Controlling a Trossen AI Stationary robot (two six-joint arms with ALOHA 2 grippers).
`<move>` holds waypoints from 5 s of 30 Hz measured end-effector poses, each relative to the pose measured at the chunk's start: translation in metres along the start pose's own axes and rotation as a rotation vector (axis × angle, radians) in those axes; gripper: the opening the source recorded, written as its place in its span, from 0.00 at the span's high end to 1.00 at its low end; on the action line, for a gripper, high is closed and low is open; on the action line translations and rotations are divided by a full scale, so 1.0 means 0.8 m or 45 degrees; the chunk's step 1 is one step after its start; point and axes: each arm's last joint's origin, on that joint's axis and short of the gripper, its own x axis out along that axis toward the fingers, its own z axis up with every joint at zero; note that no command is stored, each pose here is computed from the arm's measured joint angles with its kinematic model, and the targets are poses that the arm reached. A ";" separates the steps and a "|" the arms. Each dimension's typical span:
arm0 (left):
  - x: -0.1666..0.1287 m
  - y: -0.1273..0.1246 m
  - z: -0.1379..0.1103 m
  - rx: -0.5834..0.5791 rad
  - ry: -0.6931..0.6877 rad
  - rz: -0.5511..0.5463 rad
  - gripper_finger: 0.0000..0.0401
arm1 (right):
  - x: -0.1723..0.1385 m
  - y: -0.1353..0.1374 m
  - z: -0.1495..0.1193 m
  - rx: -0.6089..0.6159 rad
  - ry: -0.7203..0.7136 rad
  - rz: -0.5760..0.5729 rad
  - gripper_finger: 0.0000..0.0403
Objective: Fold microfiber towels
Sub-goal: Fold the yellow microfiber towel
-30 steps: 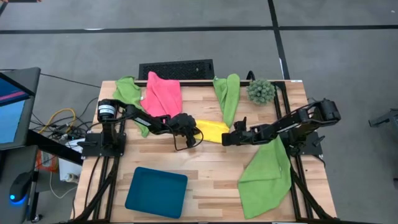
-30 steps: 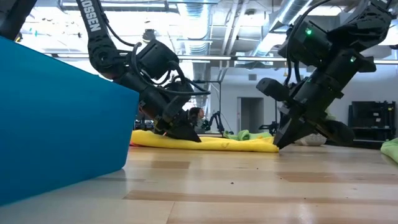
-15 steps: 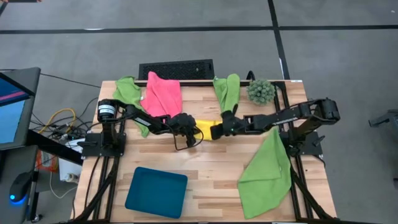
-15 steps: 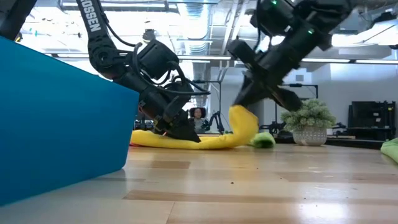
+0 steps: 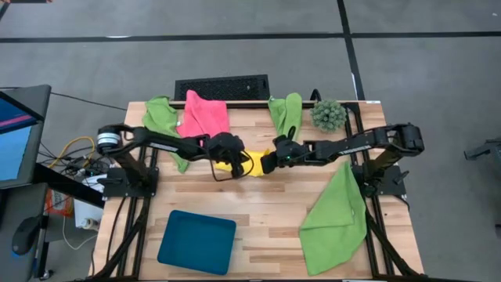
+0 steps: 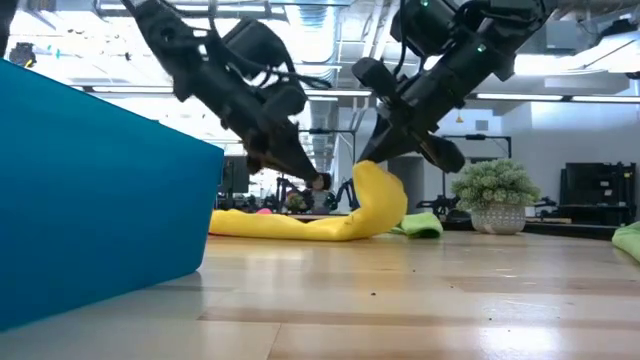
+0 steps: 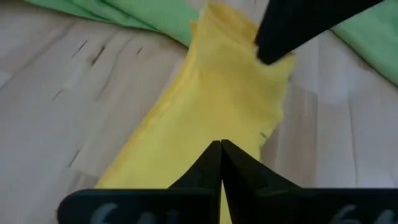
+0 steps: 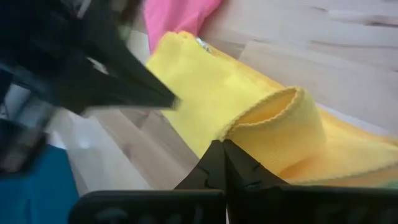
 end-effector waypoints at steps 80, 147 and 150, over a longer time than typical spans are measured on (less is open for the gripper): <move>-0.048 0.033 -0.126 -0.294 0.119 0.234 1.00 | 0.096 0.074 0.057 -0.468 0.042 0.300 0.97; -0.047 0.032 -0.121 -0.172 0.083 0.205 1.00 | 0.151 -0.014 0.127 -0.983 0.359 0.327 0.44; -0.047 0.032 -0.121 -0.164 0.084 0.204 1.00 | 0.151 -0.015 0.127 -0.982 0.360 0.312 0.44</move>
